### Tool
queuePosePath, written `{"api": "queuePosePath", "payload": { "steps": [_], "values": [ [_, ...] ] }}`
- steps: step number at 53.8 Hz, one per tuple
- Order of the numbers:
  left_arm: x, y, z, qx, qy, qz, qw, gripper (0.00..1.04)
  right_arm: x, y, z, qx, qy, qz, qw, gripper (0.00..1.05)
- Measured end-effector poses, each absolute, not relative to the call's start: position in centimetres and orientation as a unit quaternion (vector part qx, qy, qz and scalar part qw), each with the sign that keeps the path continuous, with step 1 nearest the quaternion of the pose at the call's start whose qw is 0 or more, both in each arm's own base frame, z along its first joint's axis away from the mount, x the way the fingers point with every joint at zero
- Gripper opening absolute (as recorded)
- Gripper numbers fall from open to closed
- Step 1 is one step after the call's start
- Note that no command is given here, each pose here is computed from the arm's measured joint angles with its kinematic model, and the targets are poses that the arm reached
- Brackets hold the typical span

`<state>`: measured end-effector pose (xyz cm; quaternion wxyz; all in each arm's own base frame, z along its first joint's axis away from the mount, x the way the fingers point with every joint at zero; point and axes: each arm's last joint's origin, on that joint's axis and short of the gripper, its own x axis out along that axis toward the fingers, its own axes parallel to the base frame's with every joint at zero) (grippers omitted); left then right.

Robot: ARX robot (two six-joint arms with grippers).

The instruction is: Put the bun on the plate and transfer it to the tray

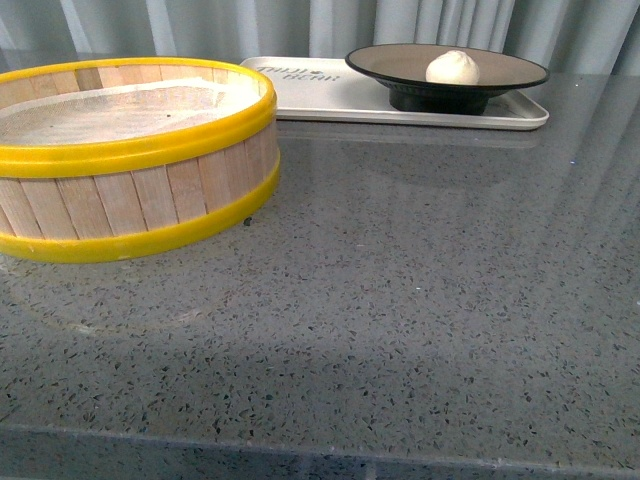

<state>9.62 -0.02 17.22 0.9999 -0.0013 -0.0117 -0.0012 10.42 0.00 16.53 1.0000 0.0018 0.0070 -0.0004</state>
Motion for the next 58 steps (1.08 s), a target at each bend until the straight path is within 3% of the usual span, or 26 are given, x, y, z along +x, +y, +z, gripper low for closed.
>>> {"api": "queuePosePath", "payload": {
  "steps": [15, 18, 36, 43, 58],
  "values": [
    [9.63, -0.02, 17.22, -0.001, -0.012, -0.001, 1.0, 0.98, 9.77, 0.0, 16.51, 0.001, -0.001, 0.0, 1.0, 0.02],
    [9.62, -0.02, 17.22, -0.001, -0.012, -0.001, 1.0, 0.98, 9.76, 0.0, 16.51, 0.001, -0.001, 0.001, 1.0, 0.06],
    [9.62, -0.02, 17.22, -0.001, -0.012, -0.001, 1.0, 0.98, 9.76, 0.0, 16.51, 0.001, -0.001, 0.0, 1.0, 0.77],
    [9.62, -0.02, 17.22, -0.001, -0.012, -0.001, 1.0, 0.98, 9.76, 0.0, 16.51, 0.001, -0.001, 0.0, 1.0, 0.98],
    [9.62, -0.02, 17.22, -0.001, -0.012, -0.001, 1.0, 0.98, 9.76, 0.0, 16.51, 0.001, -0.001, 0.0, 1.0, 0.96]
  ]
}}
